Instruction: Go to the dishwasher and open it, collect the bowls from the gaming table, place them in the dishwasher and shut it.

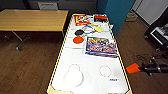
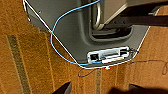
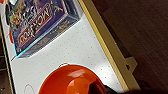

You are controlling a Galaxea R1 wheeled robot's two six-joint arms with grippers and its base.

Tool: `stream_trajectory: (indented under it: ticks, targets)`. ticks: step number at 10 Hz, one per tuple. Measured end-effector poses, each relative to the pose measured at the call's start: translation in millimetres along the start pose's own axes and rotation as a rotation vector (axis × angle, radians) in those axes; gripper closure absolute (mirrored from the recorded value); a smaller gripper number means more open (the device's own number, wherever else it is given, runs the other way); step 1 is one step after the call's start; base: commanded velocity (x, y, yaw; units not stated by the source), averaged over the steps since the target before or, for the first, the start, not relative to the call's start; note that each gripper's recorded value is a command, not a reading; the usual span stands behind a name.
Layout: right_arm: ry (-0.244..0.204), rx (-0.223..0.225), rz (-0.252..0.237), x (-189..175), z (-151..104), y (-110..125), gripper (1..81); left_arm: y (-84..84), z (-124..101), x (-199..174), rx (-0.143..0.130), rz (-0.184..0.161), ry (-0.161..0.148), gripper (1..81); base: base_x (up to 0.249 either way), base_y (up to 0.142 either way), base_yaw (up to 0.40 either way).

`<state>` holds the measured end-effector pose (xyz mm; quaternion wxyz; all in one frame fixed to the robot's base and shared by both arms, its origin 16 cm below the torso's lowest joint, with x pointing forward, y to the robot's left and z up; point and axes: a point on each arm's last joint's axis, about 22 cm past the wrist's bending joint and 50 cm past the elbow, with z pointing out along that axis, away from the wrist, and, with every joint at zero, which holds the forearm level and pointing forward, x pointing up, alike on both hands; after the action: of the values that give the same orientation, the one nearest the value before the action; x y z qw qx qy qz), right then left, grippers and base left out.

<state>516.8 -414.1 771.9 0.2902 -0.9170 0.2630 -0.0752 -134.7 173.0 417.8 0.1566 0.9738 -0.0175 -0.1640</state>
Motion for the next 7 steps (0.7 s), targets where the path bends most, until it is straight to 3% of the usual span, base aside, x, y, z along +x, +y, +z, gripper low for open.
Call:
stream_trajectory:
  ticks: [2,5,7]
  targets:
    - [-0.007,-0.047,-0.012,-19,-41,19,81.1,0.2,0,0,-0.001,0.001,0.0,1.0,0.0,0.0,0.0]
    - [0.05,-0.142,-0.012,-35,-118,61,81.1,4.6,1,1,-0.007,0.003,0.001,1.0,0.0,0.0,0.0]
    - [-0.003,-0.154,-0.075,-71,-137,56,81.1,4.3,1,5,-0.007,0.005,0.006,1.0,0.0,0.0,0.0]
